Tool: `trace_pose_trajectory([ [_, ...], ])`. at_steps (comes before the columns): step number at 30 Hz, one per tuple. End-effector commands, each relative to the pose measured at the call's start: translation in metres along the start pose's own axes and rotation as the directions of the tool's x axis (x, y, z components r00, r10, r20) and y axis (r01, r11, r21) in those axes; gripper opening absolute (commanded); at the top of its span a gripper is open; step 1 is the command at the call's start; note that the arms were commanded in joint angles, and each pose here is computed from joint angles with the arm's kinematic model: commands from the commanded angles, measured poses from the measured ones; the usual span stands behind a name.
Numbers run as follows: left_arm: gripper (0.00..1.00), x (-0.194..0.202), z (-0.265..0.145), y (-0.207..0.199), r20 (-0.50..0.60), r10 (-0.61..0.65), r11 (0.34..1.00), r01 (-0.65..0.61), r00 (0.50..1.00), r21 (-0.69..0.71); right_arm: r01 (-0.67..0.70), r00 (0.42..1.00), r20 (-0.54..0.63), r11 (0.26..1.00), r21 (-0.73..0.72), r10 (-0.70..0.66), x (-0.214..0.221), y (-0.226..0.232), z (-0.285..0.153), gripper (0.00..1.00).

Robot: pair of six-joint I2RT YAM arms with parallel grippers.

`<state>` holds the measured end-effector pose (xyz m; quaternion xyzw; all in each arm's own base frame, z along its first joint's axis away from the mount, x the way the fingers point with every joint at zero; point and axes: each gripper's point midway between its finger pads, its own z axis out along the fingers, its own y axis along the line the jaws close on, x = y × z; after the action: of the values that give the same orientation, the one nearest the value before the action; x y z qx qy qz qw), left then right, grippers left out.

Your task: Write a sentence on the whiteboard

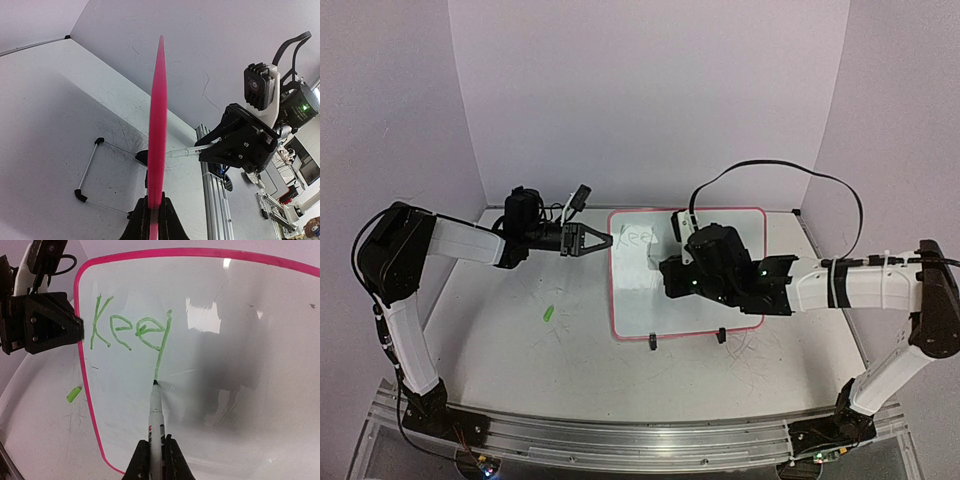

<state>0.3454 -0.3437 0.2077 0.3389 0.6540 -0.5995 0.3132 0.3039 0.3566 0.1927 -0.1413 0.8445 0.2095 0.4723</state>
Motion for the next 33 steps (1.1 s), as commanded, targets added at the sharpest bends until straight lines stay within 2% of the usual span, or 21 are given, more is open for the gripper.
trace_pose_trajectory([
  [1, 0.0, -0.014, -0.002, -0.027, 0.007, 0.067, 0.996, -0.068, 0.998, 0.06, 0.003, 0.995, 0.104, 1.0, -0.018, -0.001, -0.041, 0.008, -0.014, 0.0],
  [14, 0.0, -0.014, -0.002, -0.029, 0.008, 0.07, 0.996, -0.071, 0.997, 0.062, 0.026, 0.986, 0.165, 0.999, 0.03, -0.03, -0.069, -0.002, -0.015, 0.0],
  [33, 0.0, -0.014, -0.002, -0.028, 0.007, 0.069, 0.996, -0.07, 0.998, 0.064, 0.028, 0.988, 0.15, 0.998, 0.065, -0.037, -0.065, -0.009, -0.001, 0.0],
])
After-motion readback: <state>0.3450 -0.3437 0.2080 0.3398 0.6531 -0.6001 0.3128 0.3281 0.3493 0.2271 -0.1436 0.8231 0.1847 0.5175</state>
